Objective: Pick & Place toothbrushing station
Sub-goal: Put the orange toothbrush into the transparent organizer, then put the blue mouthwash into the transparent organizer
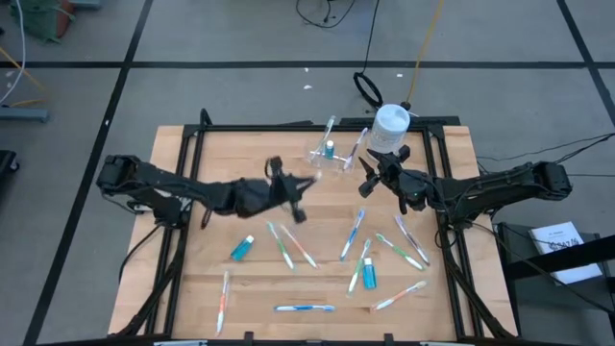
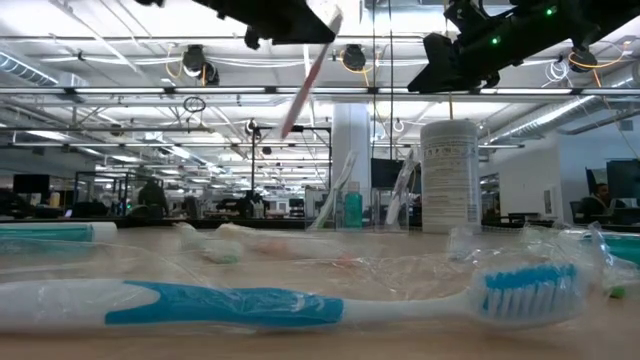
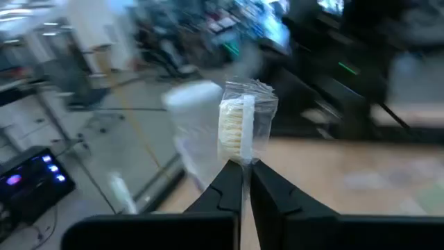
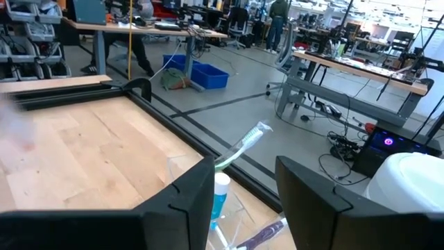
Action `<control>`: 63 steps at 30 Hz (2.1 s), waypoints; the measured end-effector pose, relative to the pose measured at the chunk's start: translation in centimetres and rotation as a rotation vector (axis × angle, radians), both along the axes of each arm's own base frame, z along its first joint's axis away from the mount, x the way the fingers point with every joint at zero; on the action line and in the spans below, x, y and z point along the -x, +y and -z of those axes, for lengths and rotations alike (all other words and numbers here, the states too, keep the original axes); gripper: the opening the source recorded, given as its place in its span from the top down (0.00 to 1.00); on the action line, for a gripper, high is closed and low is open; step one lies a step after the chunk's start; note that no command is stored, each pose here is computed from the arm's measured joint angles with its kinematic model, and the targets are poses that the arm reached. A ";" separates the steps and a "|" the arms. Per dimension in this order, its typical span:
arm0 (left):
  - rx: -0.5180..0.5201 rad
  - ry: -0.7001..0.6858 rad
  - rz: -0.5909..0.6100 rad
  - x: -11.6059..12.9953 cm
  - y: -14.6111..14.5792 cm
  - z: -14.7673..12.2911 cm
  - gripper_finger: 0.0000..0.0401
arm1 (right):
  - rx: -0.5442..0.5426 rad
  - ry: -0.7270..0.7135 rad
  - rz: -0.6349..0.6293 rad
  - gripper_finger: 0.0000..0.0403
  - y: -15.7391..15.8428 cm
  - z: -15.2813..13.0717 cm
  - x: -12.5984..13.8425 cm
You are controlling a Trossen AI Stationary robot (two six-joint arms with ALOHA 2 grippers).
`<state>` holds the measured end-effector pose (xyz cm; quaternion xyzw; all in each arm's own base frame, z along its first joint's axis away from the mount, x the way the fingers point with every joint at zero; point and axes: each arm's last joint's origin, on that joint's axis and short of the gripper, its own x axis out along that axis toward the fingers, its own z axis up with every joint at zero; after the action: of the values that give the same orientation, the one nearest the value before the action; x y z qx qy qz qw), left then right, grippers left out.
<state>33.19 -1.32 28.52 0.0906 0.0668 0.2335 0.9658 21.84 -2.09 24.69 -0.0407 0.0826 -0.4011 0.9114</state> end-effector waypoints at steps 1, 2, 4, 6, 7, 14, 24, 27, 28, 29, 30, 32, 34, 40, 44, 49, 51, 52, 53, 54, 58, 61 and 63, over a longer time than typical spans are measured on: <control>0.012 -0.034 -0.029 -0.2 0.9 -0.1 0.95 | 0.000 0.002 0.000 0.64 0.0 0.0 0.0; 0.025 -0.069 -0.056 -0.3 1.8 -0.2 0.94 | 0.000 0.004 0.000 0.64 0.0 0.0 0.0; 0.060 -0.119 -0.110 -0.7 3.6 0.0 0.92 | 0.000 0.003 0.000 0.64 0.0 0.0 0.0; 0.088 -0.154 -0.134 -1.2 5.4 0.7 0.92 | 0.000 0.003 0.000 0.64 0.0 0.0 0.0; 0.094 -0.162 -0.140 -1.5 6.4 1.2 0.92 | 0.000 0.004 0.000 0.64 0.0 0.0 0.0; 0.084 -0.333 -0.112 -2.9 11.2 3.4 0.99 | 0.000 0.004 0.001 0.64 0.0 0.0 0.0; 0.136 -0.329 -0.182 -3.8 14.6 8.3 0.92 | 0.002 0.015 0.000 0.64 0.0 0.1 0.0; 0.187 -0.301 -0.215 -3.8 15.2 9.7 0.93 | -0.001 0.021 0.001 0.64 0.0 0.2 0.0; 0.195 -0.282 -0.225 -3.8 15.3 10.0 0.94 | -0.003 0.024 0.001 0.64 0.0 0.2 0.0; 0.208 -0.267 -0.243 -3.8 15.4 10.3 0.94 | -0.004 0.027 0.001 0.64 0.0 0.3 0.1; 0.222 -0.259 -0.272 -3.7 15.6 10.5 0.94 | -0.004 0.028 0.001 0.64 0.0 0.3 0.1; 0.239 -0.230 -0.328 -3.6 15.7 11.0 0.94 | -0.004 0.038 0.002 0.64 0.0 0.4 0.1; 0.238 -0.199 -0.372 -3.5 15.7 11.3 0.92 | -0.004 0.047 0.001 0.64 0.0 0.4 0.1; 0.243 -0.130 -0.386 -3.4 15.7 11.9 0.79 | -0.005 0.046 0.001 0.64 0.0 0.4 0.1; 0.247 -0.100 -0.390 -3.4 15.7 12.2 0.68 | -0.005 0.046 0.002 0.64 0.0 0.4 0.1; 0.259 -0.095 -0.441 -3.1 15.7 11.9 0.56 | -0.005 0.047 0.002 0.64 0.0 0.4 0.1; 0.250 -0.090 -0.488 -2.9 15.7 11.5 0.53 | -0.005 0.049 0.001 0.64 0.0 0.5 0.1; 0.244 -0.086 -0.516 -2.7 15.7 11.1 0.52 | -0.005 0.049 0.002 0.64 0.0 0.5 0.1; 0.238 -0.075 -0.545 -2.4 15.6 10.7 0.51 | -0.005 0.050 0.002 0.64 0.0 0.5 0.1; 0.232 -0.070 -0.567 -2.1 15.6 10.2 0.51 | -0.005 0.051 0.002 0.64 0.0 0.5 0.1; 0.239 -0.032 -0.569 -0.9 15.0 7.6 0.51 | -0.005 0.054 0.001 0.64 0.0 0.5 0.1; 0.280 0.005 -0.504 0.3 13.9 5.5 0.51 | -0.007 0.056 0.002 0.64 0.0 0.5 0.1; 0.303 0.064 -0.422 1.4 12.8 4.0 0.51 | -0.022 0.039 0.005 0.64 0.0 0.6 0.1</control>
<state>31.82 11.51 24.55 -0.0638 0.1489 0.4140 0.8957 21.72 -2.10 24.13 -0.0381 0.1049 -0.4016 0.9090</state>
